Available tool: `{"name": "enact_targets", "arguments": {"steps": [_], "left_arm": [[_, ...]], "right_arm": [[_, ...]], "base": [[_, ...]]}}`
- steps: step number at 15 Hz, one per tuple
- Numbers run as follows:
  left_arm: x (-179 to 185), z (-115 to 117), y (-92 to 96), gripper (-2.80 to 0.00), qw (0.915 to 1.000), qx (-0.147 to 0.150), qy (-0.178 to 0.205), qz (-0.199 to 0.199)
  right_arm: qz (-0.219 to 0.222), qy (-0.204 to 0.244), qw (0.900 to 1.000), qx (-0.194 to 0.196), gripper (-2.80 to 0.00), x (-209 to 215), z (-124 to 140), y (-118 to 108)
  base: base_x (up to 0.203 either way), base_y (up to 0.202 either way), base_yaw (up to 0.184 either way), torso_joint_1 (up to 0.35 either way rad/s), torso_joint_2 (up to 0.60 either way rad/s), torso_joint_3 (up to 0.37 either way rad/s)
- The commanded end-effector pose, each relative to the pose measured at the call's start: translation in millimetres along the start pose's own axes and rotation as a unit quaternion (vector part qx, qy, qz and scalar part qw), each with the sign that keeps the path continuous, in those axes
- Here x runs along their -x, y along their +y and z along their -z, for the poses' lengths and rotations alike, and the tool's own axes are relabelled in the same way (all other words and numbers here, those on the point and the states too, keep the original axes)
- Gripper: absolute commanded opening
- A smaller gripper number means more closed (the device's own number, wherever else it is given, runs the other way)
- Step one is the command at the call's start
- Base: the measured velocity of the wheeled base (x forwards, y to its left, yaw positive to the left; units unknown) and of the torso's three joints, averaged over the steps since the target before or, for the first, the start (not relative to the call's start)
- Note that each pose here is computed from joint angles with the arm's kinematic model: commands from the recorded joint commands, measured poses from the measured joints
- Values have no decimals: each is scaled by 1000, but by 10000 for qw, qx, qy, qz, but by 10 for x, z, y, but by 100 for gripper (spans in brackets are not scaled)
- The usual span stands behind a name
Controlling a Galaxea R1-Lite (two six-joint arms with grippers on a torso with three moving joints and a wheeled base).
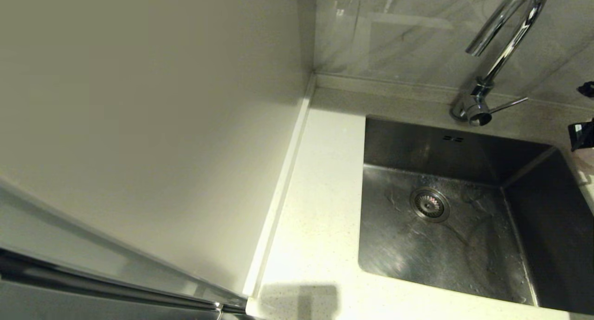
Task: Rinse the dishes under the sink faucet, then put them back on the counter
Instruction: Put a bowl into the sink
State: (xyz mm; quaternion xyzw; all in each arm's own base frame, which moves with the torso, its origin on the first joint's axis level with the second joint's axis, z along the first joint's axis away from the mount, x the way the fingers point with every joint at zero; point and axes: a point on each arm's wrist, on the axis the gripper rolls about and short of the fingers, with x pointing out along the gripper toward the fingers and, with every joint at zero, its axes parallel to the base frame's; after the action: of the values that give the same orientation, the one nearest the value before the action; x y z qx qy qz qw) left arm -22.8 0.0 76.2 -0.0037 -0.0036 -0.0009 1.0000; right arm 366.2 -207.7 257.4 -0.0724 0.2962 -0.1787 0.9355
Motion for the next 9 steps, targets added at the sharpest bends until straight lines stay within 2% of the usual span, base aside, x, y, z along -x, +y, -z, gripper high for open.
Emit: {"name": "enact_targets", "arguments": {"steps": [1,5,9], "left_arm": [[-2,8,0,-280,10000,1,13,-2],[-2,8,0,-280,10000,1,13,-2],[-2,8,0,-280,10000,1,13,-2]], "right_arm": [[-174,-102,9998,74,-280,289,-54,101],[-733,362,9963,266,-280,658,204,480],[-1117,1072,9866,520,-280,830,664,743]], "base": [[0,0,0,0,0,0],[0,0,0,0,0,0],[0,0,0,0,0,0]]}}
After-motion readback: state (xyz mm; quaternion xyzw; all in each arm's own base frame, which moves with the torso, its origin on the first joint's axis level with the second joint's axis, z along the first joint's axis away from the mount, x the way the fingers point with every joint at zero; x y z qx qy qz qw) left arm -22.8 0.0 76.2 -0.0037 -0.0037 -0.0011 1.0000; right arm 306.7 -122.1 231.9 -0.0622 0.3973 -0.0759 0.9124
